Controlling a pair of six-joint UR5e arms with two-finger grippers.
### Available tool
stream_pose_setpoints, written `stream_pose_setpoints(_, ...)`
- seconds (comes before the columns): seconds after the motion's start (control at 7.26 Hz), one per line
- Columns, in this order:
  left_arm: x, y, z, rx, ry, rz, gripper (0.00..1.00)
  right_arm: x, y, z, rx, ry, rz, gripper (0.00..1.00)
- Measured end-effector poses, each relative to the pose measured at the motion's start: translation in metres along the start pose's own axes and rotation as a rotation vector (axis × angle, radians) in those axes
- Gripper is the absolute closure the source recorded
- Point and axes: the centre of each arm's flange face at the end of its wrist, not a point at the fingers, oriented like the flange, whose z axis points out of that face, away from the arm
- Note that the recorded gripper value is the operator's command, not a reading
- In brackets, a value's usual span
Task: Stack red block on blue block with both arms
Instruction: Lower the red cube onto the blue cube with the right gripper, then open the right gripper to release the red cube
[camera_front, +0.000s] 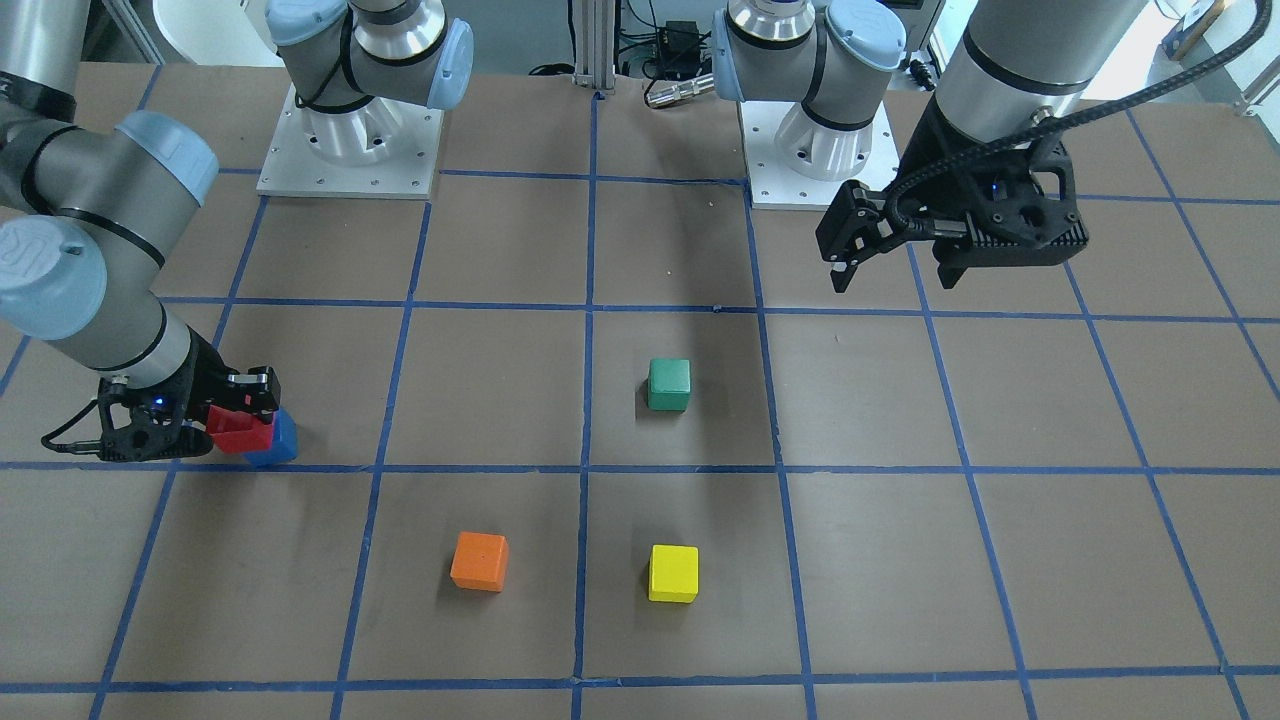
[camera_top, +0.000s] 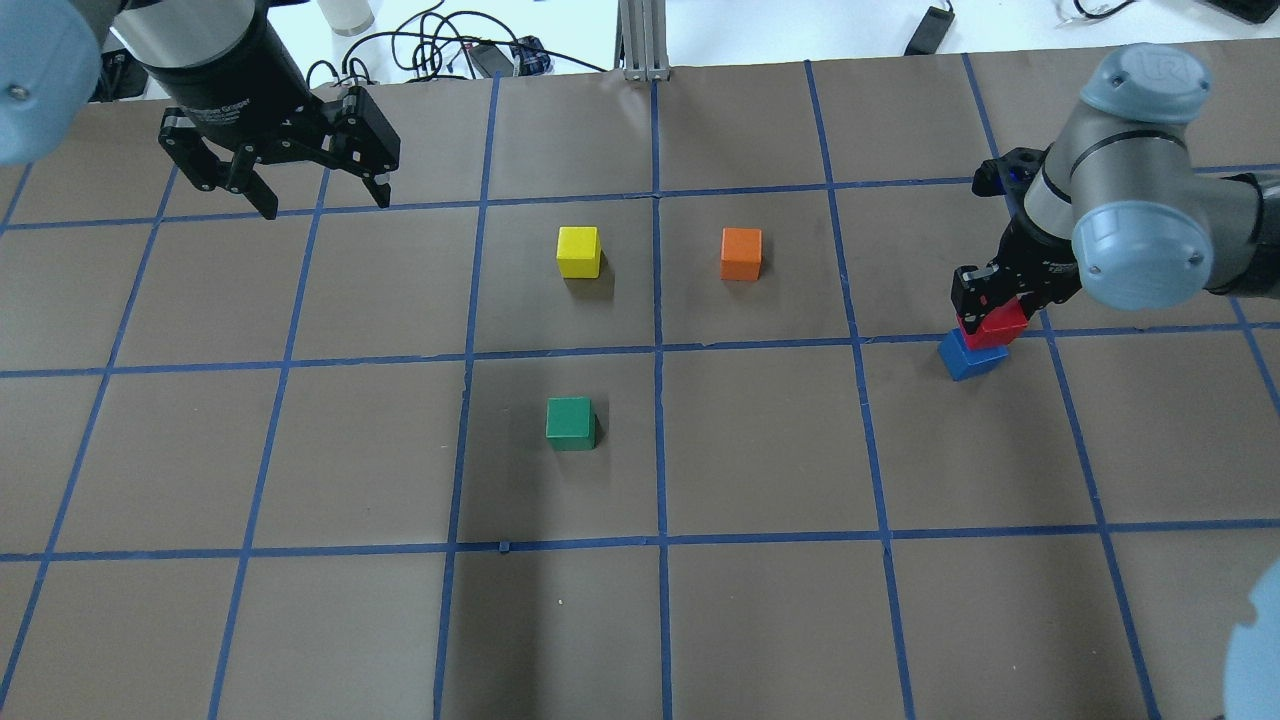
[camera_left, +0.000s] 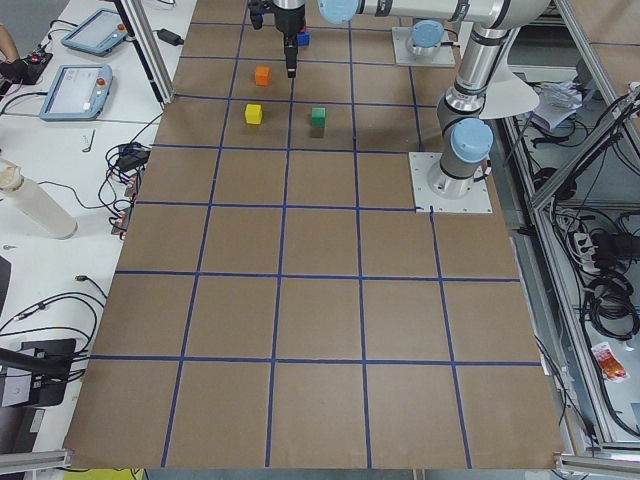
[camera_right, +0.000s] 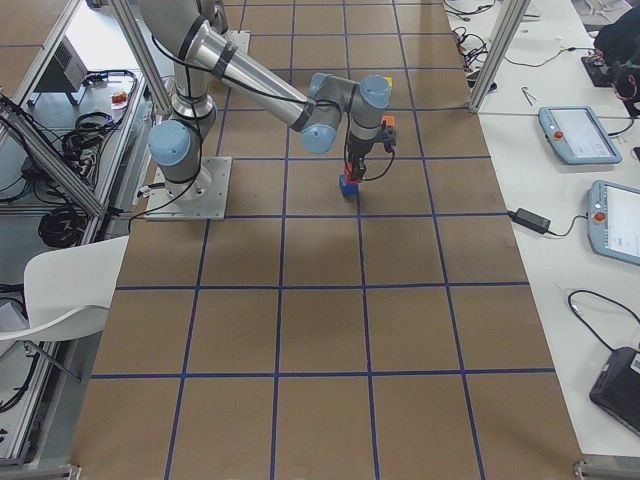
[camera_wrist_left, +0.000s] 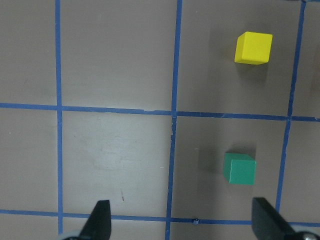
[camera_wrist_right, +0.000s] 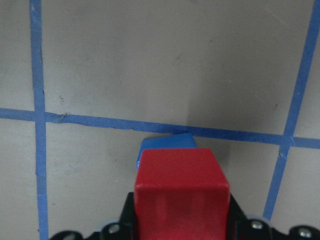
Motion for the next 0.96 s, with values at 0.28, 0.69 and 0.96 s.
stream_pose_setpoints(0.28, -0.0001, 0.0002, -0.0005, 0.001, -0.001, 0.000, 0.00, -0.0010, 0.0020, 0.0045, -0.006, -0.003, 0.000, 0.56)
stream_pose_setpoints(0.69, -0.0002, 0.0006, -0.0013, 0.002, -0.001, 0.000, 0.00, -0.0022, 0.0044, 0.0084, -0.011, -0.006, 0.000, 0.00)
stream_pose_setpoints(0.96, -0.0002, 0.0007, -0.0014, 0.002, -0.001, 0.000, 0.00, -0.0012, 0.0035, 0.0055, -0.006, 0.000, -0.001, 0.00)
